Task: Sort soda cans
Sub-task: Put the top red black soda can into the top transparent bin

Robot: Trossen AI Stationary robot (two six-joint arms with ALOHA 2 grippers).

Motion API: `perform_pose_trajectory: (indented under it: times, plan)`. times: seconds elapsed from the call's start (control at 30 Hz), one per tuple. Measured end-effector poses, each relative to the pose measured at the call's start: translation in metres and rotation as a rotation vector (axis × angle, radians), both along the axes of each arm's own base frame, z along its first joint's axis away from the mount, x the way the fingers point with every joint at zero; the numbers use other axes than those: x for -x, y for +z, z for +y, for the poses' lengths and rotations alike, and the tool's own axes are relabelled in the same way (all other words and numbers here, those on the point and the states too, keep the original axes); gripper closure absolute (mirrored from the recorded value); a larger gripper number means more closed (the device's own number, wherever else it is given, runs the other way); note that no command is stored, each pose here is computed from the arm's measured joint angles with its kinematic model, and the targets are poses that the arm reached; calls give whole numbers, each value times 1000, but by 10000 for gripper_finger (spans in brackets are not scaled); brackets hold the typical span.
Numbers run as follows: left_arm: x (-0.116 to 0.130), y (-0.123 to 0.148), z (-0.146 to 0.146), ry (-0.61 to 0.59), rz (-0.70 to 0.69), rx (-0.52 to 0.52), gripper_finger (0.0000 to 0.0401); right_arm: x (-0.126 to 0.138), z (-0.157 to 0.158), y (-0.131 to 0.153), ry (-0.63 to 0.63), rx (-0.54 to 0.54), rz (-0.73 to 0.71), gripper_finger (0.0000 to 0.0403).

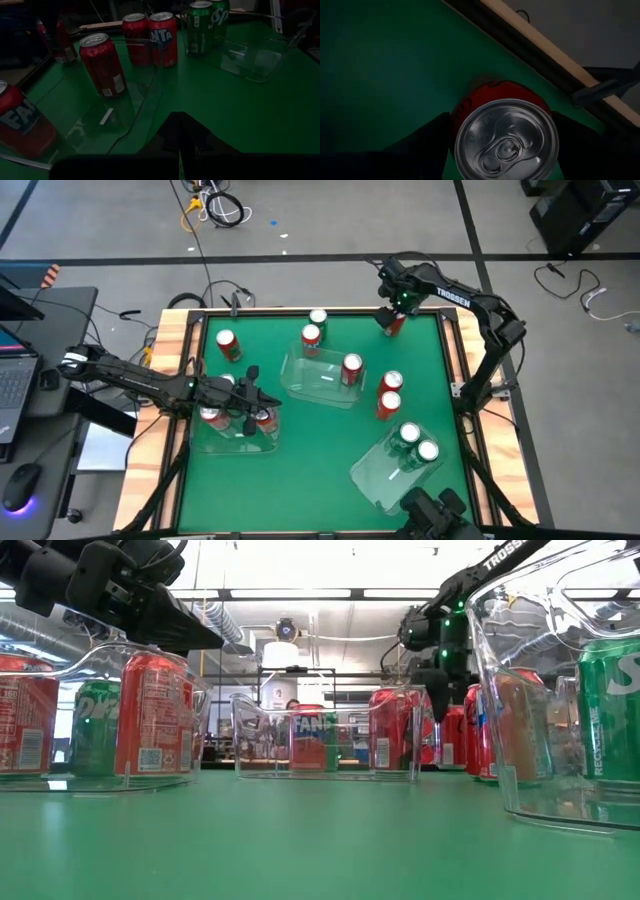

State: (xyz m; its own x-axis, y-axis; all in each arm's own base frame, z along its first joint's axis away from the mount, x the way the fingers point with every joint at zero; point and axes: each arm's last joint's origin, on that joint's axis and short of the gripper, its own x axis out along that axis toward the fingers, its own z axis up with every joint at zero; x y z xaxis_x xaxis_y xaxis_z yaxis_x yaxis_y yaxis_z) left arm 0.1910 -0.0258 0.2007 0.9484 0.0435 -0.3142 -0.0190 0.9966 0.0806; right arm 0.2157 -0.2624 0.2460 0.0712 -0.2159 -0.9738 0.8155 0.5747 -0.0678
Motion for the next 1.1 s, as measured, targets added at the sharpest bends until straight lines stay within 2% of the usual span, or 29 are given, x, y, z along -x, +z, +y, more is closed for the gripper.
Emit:
perform_pose_trajectory:
  times: [0.17,0.4,0.57,0.67,0.83,1.1]
  plan:
    - [0,-1,0,1,7,2,400,2,26,30,62,32,-25,118]
    - [0,-1,0,1,7,2,400,5,90,105,109,65,-99,118]
    - [0,-1,0,1,7,2,400,-10,147,147,224,89,-209,118]
    - [0,0,0,1,3,2,400,-26,179,162,310,97,-284,118]
    - [0,0,0,0,-4,0,400,-62,218,155,434,103,-306,118]
    - [0,0,0,0,-2,-1,400,-114,246,108,555,53,-168,118]
